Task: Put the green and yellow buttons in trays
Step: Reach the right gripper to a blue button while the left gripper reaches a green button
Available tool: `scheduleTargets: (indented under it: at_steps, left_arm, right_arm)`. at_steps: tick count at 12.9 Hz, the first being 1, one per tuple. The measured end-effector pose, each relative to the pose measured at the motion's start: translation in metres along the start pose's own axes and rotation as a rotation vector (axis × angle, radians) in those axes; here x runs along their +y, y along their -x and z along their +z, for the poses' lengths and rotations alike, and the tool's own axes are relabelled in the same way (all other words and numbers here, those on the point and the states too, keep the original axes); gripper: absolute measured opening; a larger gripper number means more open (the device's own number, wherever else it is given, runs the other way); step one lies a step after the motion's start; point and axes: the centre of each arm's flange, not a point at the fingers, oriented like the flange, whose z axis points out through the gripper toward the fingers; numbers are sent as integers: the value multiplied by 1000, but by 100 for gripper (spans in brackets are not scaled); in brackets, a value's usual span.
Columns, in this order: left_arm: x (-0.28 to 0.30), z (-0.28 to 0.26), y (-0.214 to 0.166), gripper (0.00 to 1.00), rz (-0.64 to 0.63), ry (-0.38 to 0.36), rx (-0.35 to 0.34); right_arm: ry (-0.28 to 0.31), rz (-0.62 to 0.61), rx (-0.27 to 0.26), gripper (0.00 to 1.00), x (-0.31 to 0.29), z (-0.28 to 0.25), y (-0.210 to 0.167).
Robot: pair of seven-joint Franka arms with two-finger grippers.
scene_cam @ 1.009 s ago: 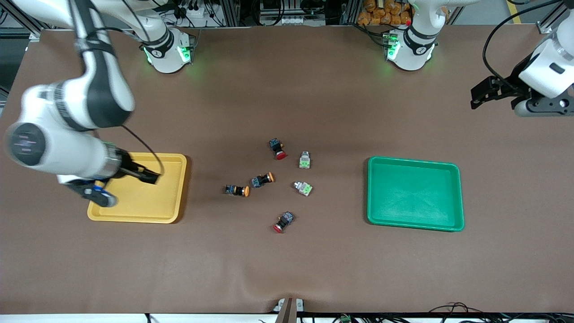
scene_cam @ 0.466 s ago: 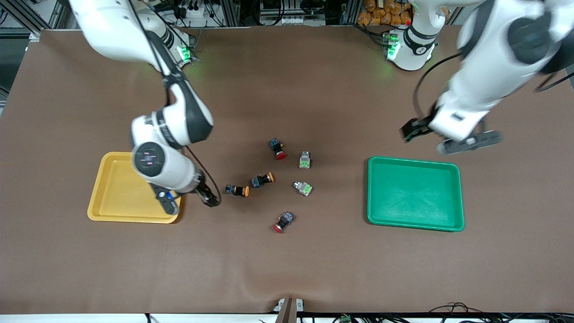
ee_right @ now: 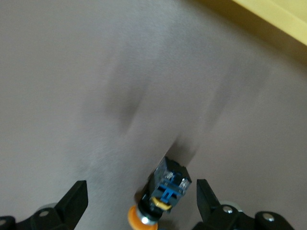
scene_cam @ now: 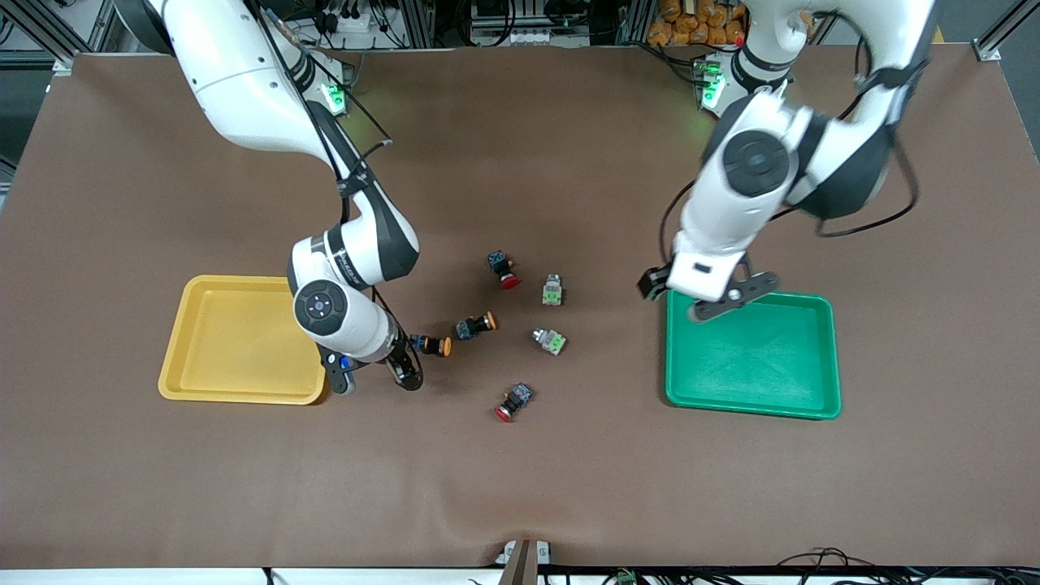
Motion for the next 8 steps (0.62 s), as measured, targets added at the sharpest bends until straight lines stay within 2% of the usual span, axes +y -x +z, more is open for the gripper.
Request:
scheduleTargets:
  at_steps: [3, 6, 7, 8]
  left_arm:
    - [31, 49, 11, 100, -49, -5, 18]
    - [75, 86, 28, 100, -136, -26, 70]
    - [90, 95, 32, 100, -160, -19, 74]
    - [105, 103, 36, 100, -177, -9, 73]
  right_arm:
    - [23, 16, -26, 100, 3, 18, 6]
    - [39, 20, -28, 99, 6, 29, 7]
    - [44, 19, -28, 94, 7, 33, 8]
    - [47, 18, -28, 81, 7, 36, 9]
